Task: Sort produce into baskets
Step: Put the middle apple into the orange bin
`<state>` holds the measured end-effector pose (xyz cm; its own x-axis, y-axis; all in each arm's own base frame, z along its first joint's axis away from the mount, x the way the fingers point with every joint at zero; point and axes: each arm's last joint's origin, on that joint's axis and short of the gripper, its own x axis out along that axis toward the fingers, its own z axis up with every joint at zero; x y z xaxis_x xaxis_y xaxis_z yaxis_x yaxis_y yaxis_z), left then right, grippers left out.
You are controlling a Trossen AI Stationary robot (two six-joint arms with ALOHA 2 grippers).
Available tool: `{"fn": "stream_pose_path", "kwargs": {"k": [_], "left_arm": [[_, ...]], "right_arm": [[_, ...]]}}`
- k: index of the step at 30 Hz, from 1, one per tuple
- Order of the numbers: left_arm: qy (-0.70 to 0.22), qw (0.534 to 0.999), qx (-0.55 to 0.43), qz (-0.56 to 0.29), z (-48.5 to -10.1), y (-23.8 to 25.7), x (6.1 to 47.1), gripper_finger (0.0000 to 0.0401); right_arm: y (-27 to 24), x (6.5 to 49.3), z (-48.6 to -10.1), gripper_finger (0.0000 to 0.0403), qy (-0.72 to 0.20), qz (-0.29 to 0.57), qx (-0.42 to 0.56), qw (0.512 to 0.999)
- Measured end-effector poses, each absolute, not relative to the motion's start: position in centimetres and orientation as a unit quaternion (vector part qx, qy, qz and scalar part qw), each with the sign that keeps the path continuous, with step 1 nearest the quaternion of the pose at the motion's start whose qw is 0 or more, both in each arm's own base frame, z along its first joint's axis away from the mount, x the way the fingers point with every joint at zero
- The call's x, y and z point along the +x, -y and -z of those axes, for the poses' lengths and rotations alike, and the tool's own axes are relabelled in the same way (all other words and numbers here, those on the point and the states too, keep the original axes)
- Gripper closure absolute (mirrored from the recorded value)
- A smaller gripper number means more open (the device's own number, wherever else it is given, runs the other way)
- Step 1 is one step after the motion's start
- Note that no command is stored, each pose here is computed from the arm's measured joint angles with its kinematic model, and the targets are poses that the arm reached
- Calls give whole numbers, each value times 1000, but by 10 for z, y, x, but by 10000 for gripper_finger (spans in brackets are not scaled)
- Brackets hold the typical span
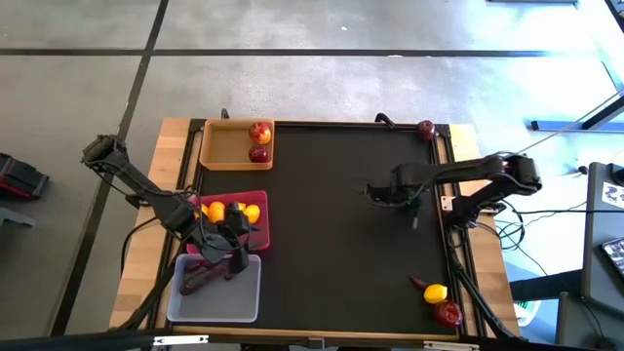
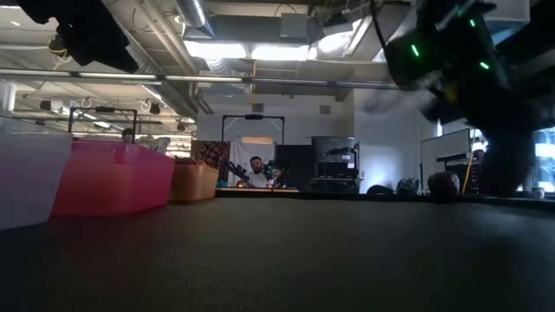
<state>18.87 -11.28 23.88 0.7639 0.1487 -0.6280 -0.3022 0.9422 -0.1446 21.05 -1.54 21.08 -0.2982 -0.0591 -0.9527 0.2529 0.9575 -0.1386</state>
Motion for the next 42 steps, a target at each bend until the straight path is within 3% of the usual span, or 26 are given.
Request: {"fn": "stream_pose_path", "kwargs": {"k": [7,15,23,42], "left_arm": [[-300,937,-94,-150,-240,107,192,163],[-255,953,-53,-152,-245,96,217,71],[-207,964,-46,-159,-241,83,251,60],[-188,976,-66,-83,-228,60,294,65]], "right_arm": [[2,252,-238,276,-642,111,53,757],[-20,287,-252,274,-483,57,40,873],[-33,310,-260,274,-382,25,29,923],[-42,340,-257,274,-284,-31,10,958]]}}
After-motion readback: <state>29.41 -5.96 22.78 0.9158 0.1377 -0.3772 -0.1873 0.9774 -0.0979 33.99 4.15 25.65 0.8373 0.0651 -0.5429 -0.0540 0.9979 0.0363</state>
